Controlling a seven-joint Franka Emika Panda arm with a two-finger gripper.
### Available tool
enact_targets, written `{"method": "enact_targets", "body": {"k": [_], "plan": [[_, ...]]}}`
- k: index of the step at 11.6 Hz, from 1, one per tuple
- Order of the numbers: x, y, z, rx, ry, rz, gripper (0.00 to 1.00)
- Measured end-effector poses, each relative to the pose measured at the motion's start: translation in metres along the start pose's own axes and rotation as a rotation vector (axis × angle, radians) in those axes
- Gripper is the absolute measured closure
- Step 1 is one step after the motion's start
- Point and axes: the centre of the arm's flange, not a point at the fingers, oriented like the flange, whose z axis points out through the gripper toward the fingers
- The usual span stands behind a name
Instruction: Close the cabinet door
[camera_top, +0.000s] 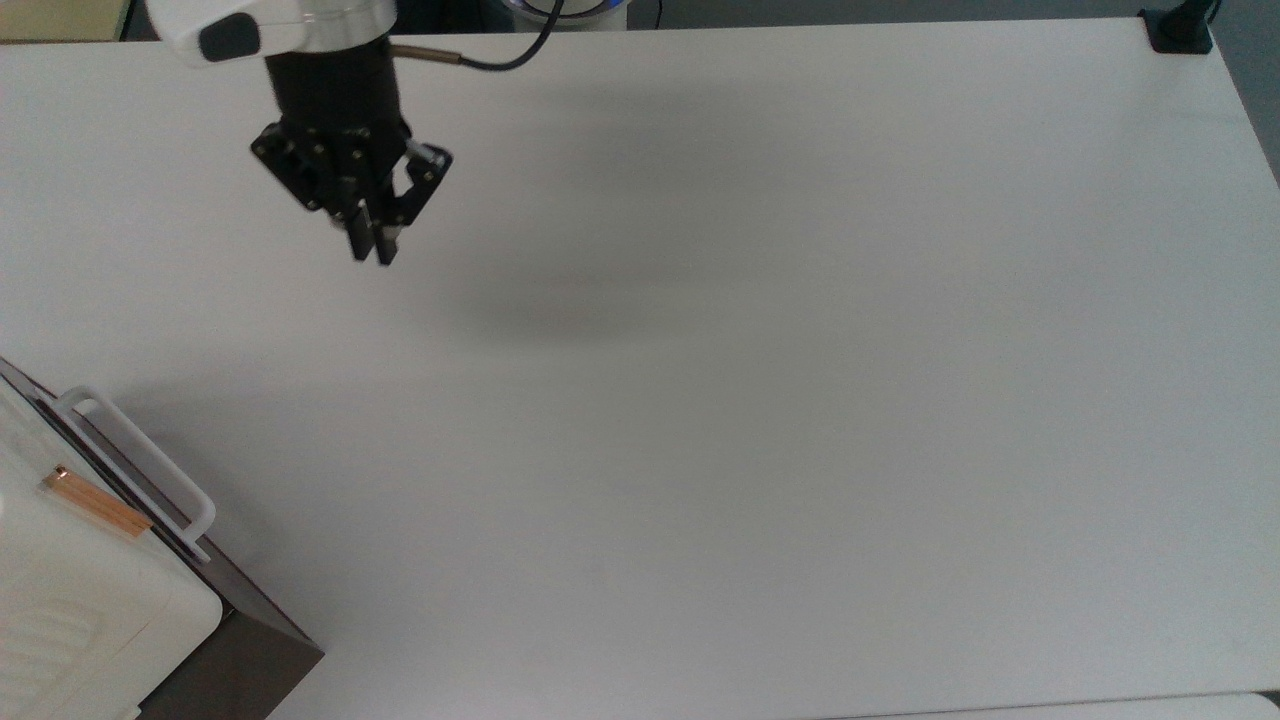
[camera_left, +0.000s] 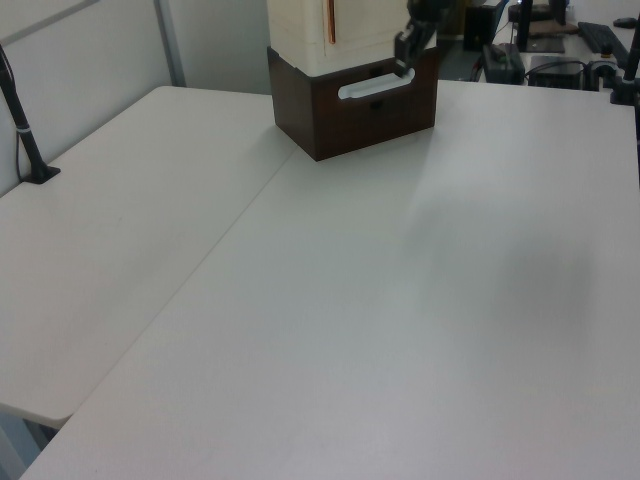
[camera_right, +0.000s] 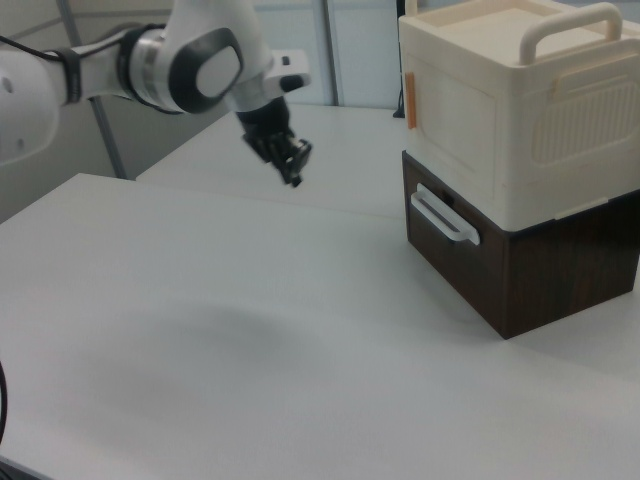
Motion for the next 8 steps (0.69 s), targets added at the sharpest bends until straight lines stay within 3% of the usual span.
{"method": "enact_targets", "body": {"k": [1, 3, 6, 8], "plan": [[-0.023, -0.013, -0.006, 0.005, -0.118, -0.02, 0.75], [-0.065, -0.032, -0.02, 0.01, -0.289, -0.056, 0.48], [-0.08, -0.028, -0.038, 0.01, -0.329, -0.05, 0.07], [-0.083, -0.021, -0.037, 0.006, -0.354, -0.037, 0.0]]}}
